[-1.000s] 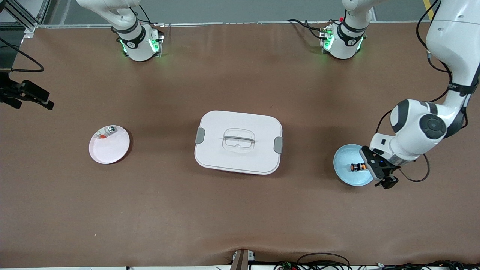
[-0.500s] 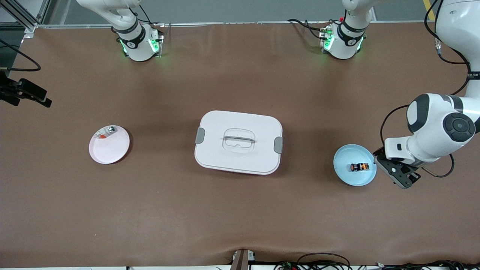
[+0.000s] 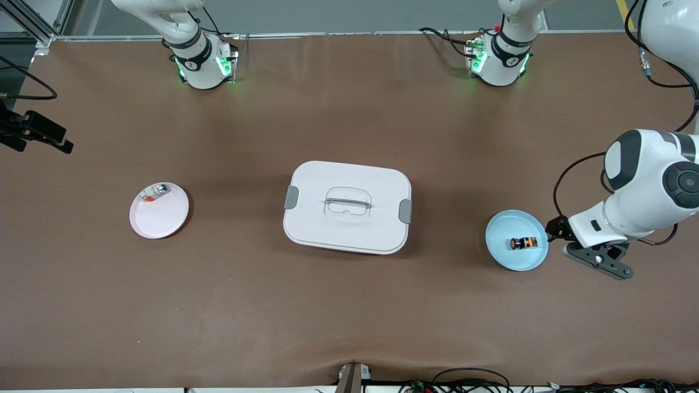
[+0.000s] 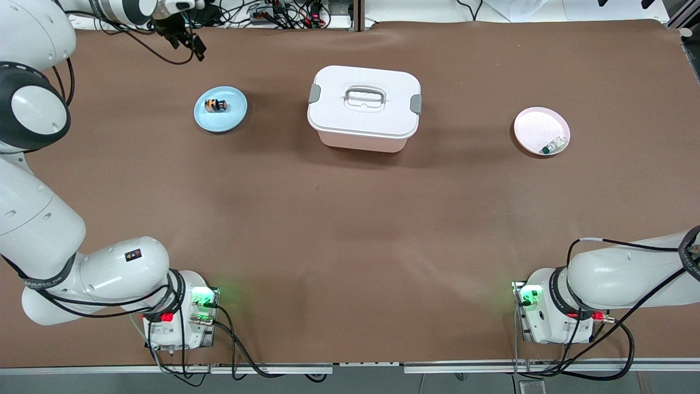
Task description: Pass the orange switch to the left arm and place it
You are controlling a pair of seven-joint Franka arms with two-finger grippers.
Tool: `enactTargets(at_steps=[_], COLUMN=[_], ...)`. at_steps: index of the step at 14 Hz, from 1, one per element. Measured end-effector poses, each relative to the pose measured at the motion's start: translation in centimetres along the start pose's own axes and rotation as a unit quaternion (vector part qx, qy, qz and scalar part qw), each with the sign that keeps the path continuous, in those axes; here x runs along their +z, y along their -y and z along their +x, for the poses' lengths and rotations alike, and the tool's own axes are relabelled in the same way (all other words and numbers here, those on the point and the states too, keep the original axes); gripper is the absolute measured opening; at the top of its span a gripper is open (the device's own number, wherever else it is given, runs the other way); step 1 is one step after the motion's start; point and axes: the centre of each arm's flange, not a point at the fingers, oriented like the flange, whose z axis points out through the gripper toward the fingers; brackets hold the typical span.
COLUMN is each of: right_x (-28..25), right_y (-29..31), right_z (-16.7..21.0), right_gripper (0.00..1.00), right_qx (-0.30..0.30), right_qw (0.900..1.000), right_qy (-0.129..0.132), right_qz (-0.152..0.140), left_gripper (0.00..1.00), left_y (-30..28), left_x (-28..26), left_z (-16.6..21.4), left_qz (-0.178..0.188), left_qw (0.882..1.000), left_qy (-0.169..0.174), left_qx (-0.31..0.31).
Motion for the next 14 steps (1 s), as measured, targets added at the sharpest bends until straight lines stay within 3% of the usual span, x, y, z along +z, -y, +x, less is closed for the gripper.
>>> enactTargets(at_steps=[6,10,14], right_x=[-0.3,-0.4,-0.4], right_y=[-0.1,0.0,0.0], right_z=[-0.1,-0.1,-0.1], right_gripper=[1.0,1.0,1.0], right_qx=[0.0,0.0,0.0], right_qw=[1.0,1.0,1.0], right_qy=[0.0,0.0,0.0], right_qz=[0.0,-0.001,-0.001], left_gripper=[1.0,1.0,1.0], left_y=[-2.2,-3.6,-0.9], left_x=[-8.5,-15.0,-19.9], left_z=[-0.9,-2.7,-4.7], left_qz=[0.031,0.035,0.04], left_qw=[0.991,0.985,0.978], left_qy=[0.027,0.027,0.035], left_qx=[-0.127,-0.169,-0.204])
